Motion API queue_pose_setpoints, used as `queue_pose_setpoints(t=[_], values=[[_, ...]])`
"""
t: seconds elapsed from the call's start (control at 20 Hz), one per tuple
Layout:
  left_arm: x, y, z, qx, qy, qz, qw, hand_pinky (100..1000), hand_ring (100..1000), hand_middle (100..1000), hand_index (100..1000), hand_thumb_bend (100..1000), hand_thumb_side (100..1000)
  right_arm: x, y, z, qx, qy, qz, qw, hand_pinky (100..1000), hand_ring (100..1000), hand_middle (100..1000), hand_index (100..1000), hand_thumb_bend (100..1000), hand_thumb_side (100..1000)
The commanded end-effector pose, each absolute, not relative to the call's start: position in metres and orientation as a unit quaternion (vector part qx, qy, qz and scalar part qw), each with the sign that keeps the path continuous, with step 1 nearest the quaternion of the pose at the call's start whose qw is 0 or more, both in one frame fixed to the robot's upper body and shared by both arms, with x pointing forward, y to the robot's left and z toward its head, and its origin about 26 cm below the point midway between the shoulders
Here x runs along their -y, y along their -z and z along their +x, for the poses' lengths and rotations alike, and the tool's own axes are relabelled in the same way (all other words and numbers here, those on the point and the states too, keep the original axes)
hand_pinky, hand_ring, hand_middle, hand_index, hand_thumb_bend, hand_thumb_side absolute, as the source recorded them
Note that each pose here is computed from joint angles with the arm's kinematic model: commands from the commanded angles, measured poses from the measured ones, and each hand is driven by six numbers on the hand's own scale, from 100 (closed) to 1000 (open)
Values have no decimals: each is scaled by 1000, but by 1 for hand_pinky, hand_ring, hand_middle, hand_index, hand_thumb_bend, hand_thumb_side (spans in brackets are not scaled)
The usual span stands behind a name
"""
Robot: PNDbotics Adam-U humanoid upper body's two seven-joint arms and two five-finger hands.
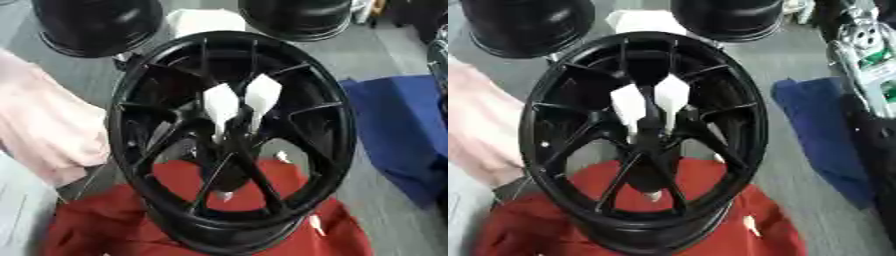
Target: Pull the pin out of the wheel hub.
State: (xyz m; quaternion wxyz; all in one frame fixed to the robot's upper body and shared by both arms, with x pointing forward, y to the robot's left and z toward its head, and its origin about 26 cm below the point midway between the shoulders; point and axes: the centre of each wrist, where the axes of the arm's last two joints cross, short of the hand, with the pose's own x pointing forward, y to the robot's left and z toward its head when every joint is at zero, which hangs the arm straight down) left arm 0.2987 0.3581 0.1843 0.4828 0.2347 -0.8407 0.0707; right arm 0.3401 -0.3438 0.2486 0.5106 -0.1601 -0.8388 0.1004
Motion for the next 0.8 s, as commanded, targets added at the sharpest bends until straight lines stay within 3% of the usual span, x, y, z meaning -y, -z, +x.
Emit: queue_pose_setpoints(t=[0.05, 0.55, 0.6, 0.8], values=[[-360, -192, 297, 848, -66, 236, 471, 722, 739, 677, 730, 598, 751, 347, -263, 338, 847, -104, -169, 493, 965, 841, 703, 690, 100, 640], [-359, -198, 298, 852, -61, 236, 463, 722, 746, 677, 729, 598, 750, 347, -266, 337, 849, -105, -171, 488, 964, 841, 702, 689, 100, 637], [-359, -200, 298, 853, -59, 237, 461, 722, 747, 674, 729, 628, 759, 347, -266, 337, 849, -105, -171, 488, 964, 841, 702, 689, 100, 640], [-359, -215, 299, 861, -23, 251, 443, 722, 743, 668, 730, 597, 748, 348, -268, 337, 850, -107, -175, 486, 963, 840, 702, 689, 100, 635]])
